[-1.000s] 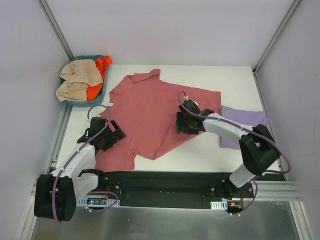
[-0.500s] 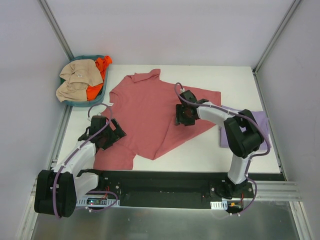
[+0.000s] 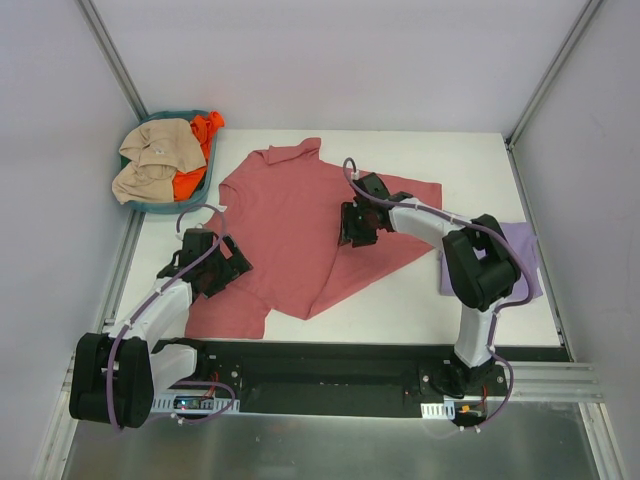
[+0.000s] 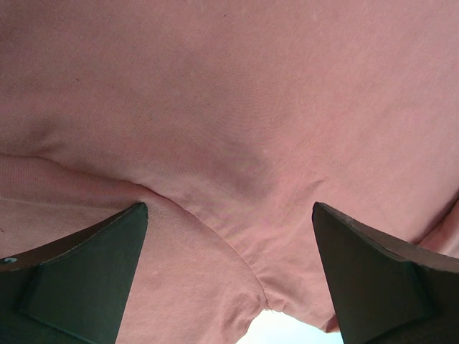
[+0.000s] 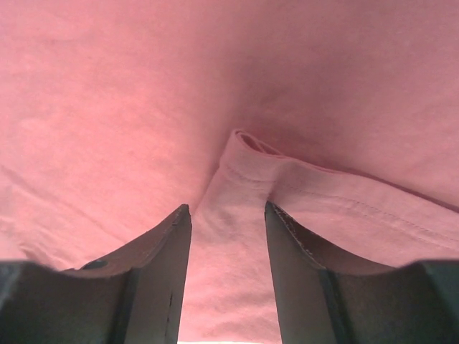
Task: Fold and stack the t-shirts
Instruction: Flatten out the tshirt
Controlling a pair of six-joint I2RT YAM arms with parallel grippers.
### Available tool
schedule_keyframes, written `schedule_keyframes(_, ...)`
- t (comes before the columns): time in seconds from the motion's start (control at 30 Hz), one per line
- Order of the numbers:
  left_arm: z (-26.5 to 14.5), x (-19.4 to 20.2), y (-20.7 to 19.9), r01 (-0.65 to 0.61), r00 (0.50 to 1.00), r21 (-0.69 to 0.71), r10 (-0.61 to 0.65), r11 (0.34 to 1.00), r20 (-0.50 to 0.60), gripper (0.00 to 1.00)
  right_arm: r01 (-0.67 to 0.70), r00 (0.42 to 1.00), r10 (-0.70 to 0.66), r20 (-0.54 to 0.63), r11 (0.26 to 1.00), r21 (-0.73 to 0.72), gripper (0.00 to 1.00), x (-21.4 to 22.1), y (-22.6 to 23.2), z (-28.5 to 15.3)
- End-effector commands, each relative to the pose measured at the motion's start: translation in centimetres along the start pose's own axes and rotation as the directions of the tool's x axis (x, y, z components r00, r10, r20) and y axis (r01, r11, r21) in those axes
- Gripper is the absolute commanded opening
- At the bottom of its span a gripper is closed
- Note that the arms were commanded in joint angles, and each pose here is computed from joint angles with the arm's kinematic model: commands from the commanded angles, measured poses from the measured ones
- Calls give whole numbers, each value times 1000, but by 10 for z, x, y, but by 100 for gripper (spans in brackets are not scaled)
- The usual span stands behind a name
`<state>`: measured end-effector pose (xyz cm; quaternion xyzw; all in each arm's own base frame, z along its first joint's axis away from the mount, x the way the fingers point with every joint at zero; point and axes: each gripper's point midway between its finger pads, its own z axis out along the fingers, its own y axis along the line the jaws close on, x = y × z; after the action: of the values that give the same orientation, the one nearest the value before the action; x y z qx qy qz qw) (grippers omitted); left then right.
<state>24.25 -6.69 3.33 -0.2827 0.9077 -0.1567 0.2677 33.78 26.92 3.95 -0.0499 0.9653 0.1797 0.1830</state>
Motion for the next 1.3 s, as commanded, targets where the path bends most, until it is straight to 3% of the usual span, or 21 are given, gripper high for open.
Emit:
schedule_keyframes(0.0,3,5,15,-14,1000,-63,13,998,-22,99,12,1000,-10,18,994,-107,49,-14,27,-8)
schedule_keyframes(0.43,8,7,18,-15,999,-86,11,996,-45,99,17,1000,-13,-20,964,266,49,-6,-3,0)
schedule_keyframes(0.53,8,7,20,-14,999,-94,10,995,-42,99,-1,1000,8,-21,940,340,40,-2,-15,-3)
schedule_keyframes(0.6,8,7,20,-14,999,-95,10,995,-41,99,-8,1000,12,-9,931,364,25,0,-21,-6)
schedule_keyframes(0.77,8,7,21,-17,999,-97,13,995,-39,99,-15,1000,12,8,904,427,3,7,-37,-20)
schedule_keyframes(0.9,8,6,21,-16,999,-98,13,995,-32,99,-47,998,29,51,917,395,1,20,-39,-43)
schedule_keyframes(1.07,7,6,22,-16,999,-102,12,995,-33,99,-137,990,134,34,918,372,1,85,-62,-81)
schedule_keyframes(1.27,9,8,21,-14,999,-104,9,994,-51,99,-246,948,306,-90,882,401,5,200,-90,-100)
